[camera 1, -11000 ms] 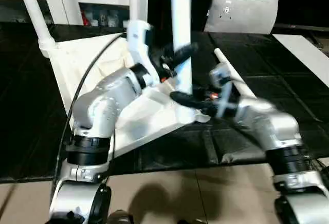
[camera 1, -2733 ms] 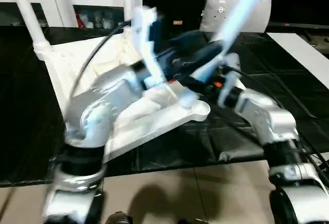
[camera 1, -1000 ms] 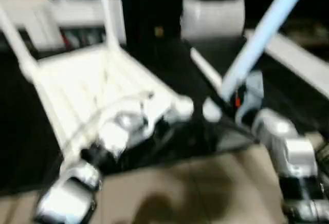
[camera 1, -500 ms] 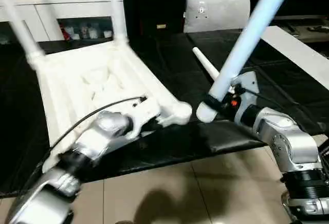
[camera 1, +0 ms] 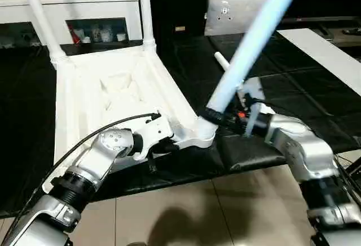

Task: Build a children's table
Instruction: Insert table leg to table base

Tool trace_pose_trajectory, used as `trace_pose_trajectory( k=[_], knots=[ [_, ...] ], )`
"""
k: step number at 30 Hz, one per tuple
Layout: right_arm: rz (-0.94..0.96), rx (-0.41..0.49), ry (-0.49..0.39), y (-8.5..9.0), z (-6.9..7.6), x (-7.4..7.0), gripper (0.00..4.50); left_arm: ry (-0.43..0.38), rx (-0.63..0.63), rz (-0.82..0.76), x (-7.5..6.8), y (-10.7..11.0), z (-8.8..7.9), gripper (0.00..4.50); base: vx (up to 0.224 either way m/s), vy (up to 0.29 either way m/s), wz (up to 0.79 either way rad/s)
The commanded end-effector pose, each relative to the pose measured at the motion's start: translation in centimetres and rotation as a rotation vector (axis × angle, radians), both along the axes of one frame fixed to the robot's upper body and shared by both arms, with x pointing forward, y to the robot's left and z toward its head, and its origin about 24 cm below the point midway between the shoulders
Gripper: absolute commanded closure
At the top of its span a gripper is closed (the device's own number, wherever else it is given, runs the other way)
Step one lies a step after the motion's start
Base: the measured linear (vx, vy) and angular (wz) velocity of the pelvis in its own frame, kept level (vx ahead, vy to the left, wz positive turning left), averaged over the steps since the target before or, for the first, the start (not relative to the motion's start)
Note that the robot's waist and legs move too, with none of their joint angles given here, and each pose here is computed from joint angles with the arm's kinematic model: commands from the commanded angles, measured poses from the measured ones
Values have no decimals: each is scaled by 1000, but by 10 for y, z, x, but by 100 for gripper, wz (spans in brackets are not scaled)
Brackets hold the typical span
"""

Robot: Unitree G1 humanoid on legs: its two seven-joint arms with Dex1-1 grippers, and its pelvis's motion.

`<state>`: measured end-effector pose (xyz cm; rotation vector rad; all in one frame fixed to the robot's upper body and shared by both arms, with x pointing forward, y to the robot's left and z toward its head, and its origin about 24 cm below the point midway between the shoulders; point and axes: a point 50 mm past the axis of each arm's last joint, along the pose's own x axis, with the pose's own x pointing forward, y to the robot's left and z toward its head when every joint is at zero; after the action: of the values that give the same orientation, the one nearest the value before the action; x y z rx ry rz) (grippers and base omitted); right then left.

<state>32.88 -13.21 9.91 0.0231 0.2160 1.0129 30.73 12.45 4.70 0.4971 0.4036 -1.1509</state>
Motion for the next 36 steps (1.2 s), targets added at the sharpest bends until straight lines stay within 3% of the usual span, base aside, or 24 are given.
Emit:
trace_pose_trajectory(
  k=[1, 4, 16, 19, 24, 32, 36],
  knots=[
    [-3, -46, -15, 1, 1, 5, 263, 16, -79, -44, -8, -13, -2, 450, 0, 0, 0],
    [10, -117, 31, 0, -6, 7, 263, 23, -78, -41, -8, -10, -2, 450, 0, 0, 0],
    [8, -107, 60, 1, -14, 12, 263, 28, -66, 20, -4, -6, -5, 450, 0, 0, 0],
    [8, -106, 59, 1, -14, 12, 263, 73, -85, 17, -4, -6, -5, 392, 0, 0, 0],
    [-2, -89, 63, 1, -16, 12, 263, 52, -51, 25, -1, -5, -5, 375, 0, 0, 0],
    [-4, -85, 63, 0, -17, 12, 263, 85, 37, 55, -1, 2, -13, 375, 0, 0, 0],
    [-5, -85, 63, 0, -17, 12, 263, 108, 68, 64, -1, 8, -14, 414, 0, 0, 0]
  ],
)
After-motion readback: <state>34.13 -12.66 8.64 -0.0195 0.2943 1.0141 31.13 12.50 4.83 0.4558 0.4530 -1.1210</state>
